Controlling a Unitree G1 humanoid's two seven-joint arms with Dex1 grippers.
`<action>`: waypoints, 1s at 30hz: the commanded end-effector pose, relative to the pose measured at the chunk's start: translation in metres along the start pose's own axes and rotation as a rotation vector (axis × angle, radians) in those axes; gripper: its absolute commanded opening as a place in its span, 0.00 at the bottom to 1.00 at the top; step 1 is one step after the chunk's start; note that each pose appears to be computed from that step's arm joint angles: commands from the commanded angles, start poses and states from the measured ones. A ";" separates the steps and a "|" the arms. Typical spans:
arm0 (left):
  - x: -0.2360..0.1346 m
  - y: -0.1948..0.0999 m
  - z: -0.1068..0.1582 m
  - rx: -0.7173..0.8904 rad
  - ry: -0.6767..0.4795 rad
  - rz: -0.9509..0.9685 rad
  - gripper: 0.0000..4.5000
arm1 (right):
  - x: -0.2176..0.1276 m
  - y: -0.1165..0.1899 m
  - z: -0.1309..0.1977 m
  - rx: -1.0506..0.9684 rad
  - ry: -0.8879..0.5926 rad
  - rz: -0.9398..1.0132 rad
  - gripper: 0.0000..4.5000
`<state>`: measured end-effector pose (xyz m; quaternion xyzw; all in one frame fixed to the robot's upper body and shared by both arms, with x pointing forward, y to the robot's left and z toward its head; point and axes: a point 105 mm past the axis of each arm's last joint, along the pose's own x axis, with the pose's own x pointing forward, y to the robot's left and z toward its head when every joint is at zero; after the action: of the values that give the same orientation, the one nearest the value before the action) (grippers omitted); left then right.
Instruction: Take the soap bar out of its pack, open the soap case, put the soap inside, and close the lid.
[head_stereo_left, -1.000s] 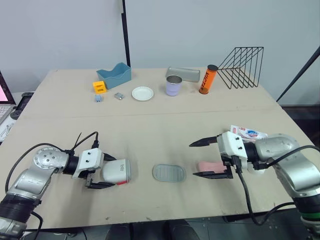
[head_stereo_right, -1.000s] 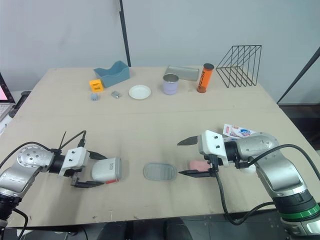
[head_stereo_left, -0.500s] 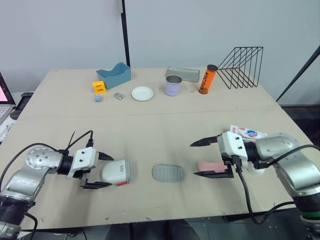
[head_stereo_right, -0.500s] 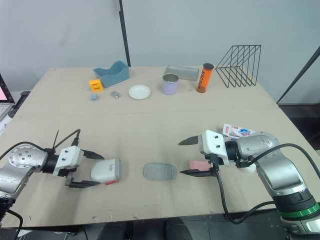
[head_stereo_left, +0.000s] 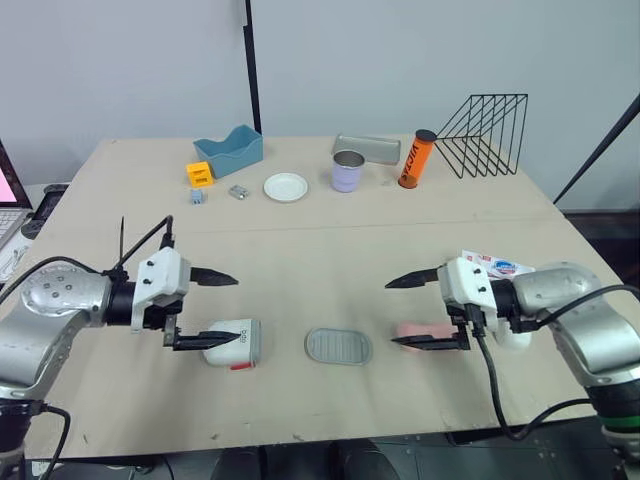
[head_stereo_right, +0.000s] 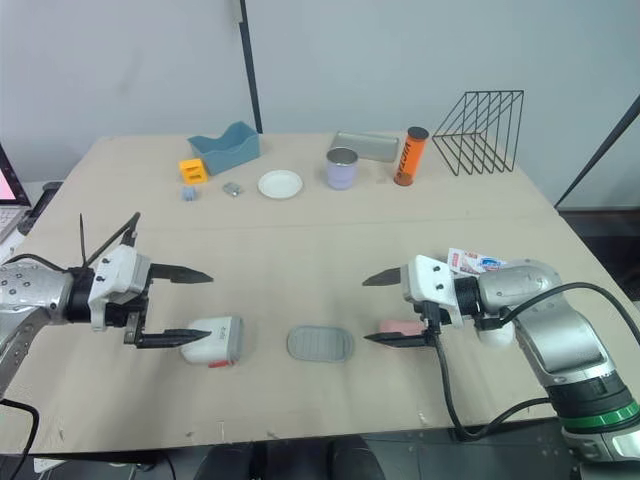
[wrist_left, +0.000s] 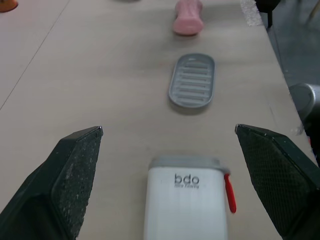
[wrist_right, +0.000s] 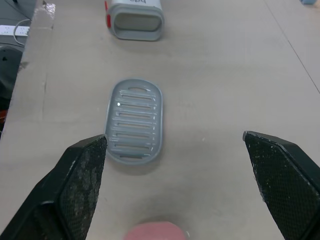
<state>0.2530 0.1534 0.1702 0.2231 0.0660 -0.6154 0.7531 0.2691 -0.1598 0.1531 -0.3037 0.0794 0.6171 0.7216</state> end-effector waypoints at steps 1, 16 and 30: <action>0.019 -0.004 0.015 -0.016 -0.063 -0.011 1.00 | -0.015 -0.012 0.005 -0.034 0.041 -0.063 1.00; 0.073 -0.014 -0.002 -0.004 -0.104 -0.105 1.00 | -0.042 0.002 -0.017 0.024 0.265 -0.048 1.00; 0.078 -0.019 0.007 0.060 -0.183 -0.126 1.00 | -0.024 0.010 -0.065 0.054 0.442 -0.027 1.00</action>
<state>0.2529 0.0785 0.1358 0.1768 0.0100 -0.6816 0.7099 0.2660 -0.2151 0.0997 -0.3953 0.2642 0.5293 0.7027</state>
